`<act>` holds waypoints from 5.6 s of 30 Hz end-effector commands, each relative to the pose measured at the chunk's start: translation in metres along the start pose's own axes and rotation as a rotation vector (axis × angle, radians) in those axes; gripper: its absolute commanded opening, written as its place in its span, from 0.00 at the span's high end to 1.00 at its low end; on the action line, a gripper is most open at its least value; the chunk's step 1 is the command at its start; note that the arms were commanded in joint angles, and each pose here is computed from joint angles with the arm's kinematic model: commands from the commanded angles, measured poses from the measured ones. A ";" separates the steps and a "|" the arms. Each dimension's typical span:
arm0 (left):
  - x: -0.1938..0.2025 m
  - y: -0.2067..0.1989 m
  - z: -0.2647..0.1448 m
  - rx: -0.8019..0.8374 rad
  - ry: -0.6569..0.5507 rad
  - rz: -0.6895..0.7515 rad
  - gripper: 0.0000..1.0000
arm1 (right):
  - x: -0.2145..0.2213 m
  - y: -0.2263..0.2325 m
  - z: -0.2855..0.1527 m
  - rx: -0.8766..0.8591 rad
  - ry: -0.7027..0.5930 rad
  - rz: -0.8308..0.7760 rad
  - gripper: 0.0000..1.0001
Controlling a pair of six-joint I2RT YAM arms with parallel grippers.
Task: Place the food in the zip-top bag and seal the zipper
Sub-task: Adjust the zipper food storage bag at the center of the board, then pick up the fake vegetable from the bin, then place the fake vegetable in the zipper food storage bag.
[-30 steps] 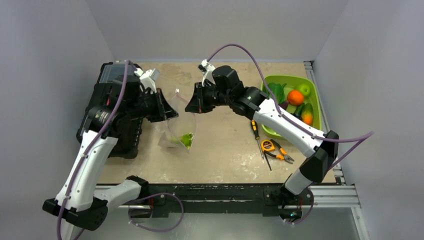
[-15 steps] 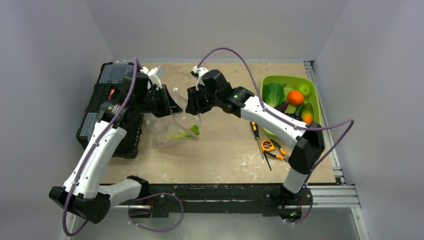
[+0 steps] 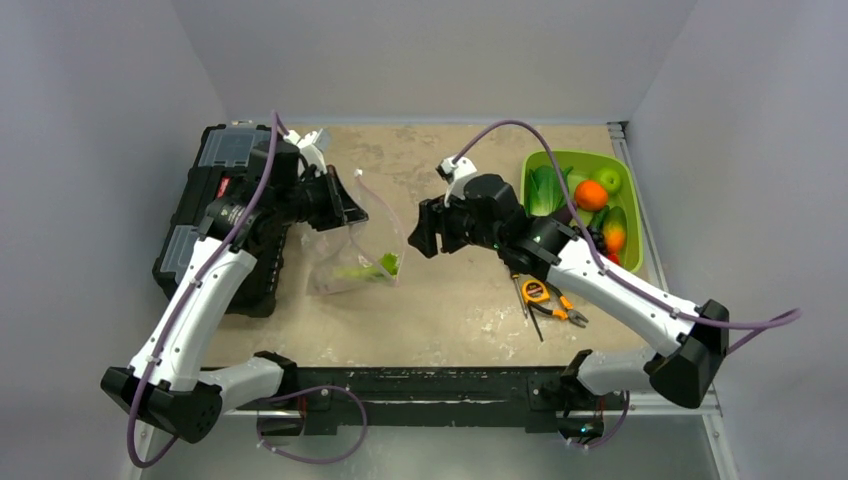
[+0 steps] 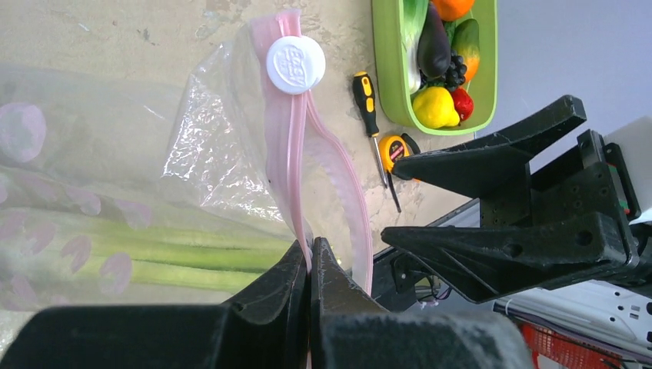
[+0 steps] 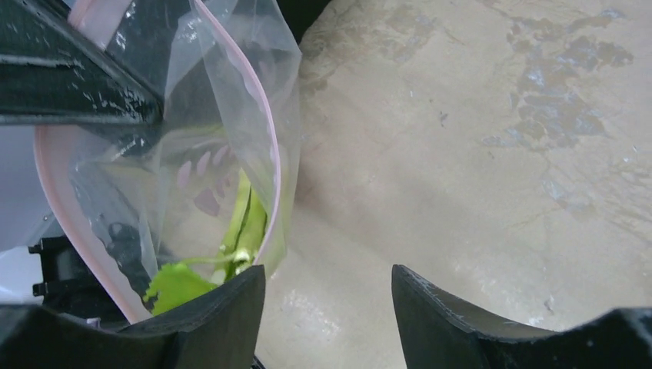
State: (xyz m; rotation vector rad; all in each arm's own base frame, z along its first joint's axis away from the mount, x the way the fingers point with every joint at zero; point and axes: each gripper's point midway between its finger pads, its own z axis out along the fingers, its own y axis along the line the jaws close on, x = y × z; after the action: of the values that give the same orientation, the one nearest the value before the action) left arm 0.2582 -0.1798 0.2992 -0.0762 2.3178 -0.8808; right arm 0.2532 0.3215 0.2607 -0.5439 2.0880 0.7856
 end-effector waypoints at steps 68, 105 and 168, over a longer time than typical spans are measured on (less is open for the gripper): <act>0.033 -0.007 -0.006 0.110 0.079 -0.017 1.00 | -0.017 -0.407 -0.020 0.975 -0.076 0.226 0.92; 0.027 -0.053 -0.029 0.297 0.102 -0.064 1.00 | -0.119 0.129 -0.187 -1.040 -1.333 -0.433 1.00; 0.021 -0.067 -0.044 0.343 0.079 -0.056 1.00 | -0.066 0.121 -0.049 -0.661 -0.744 -0.591 0.18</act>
State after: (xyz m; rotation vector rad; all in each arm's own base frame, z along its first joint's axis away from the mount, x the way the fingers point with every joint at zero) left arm 0.2041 -0.2052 0.3386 -0.0236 2.2570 -1.2652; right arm 0.1849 0.3721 0.3556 -0.9864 0.9477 1.1380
